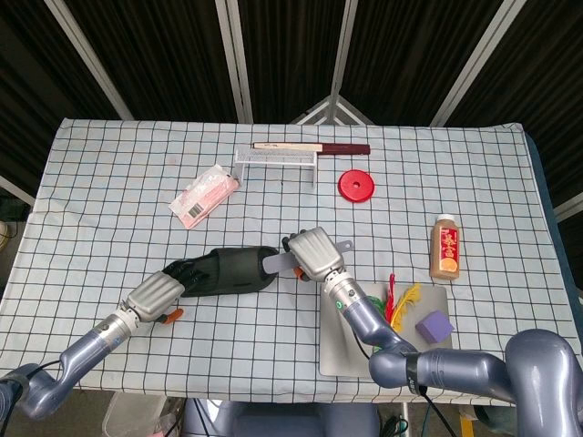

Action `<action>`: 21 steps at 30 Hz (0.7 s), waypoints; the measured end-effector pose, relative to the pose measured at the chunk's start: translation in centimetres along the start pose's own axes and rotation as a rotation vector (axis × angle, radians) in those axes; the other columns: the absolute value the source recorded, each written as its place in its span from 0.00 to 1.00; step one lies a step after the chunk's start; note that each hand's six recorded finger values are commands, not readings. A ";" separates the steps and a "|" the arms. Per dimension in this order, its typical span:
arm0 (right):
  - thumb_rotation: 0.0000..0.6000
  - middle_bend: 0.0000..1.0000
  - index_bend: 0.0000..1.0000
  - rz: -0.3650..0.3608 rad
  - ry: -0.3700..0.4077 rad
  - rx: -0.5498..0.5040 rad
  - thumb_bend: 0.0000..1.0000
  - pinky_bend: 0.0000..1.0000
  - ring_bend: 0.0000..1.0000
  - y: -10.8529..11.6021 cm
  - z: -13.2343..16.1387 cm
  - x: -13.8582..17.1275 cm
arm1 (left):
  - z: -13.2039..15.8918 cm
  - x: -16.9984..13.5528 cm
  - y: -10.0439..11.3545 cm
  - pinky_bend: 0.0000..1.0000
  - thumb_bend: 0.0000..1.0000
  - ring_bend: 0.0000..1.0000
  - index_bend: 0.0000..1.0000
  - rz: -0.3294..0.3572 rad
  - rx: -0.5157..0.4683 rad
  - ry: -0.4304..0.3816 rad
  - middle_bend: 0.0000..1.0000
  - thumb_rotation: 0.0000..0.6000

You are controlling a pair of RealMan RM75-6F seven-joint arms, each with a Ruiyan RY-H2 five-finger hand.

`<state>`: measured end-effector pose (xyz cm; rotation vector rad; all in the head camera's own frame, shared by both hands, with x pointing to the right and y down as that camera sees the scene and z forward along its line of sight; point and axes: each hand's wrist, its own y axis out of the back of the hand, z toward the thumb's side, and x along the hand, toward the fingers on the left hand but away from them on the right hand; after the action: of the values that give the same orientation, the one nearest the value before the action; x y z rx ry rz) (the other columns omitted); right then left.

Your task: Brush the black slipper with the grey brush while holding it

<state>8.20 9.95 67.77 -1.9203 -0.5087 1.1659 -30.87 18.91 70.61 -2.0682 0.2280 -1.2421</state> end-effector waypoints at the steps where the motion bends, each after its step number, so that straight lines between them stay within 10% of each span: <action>1: 1.00 0.60 0.69 -0.001 0.001 -0.005 0.69 0.58 0.47 0.0 0.1 0.0 | -0.1 0.0 -0.1 0.00 0.55 0.00 0.03 -0.006 0.001 0.001 0.13 1.00; 21: 1.00 0.60 0.69 -0.010 0.036 -0.022 0.71 0.58 0.47 -0.8 5.2 -0.4 | 0.4 1.7 0.7 0.00 0.55 0.00 0.03 -0.008 0.004 -0.023 0.13 1.00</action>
<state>3.50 12.41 67.42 -1.9520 -0.5126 1.1216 -29.51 17.84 71.22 -2.0809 0.2062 -1.2221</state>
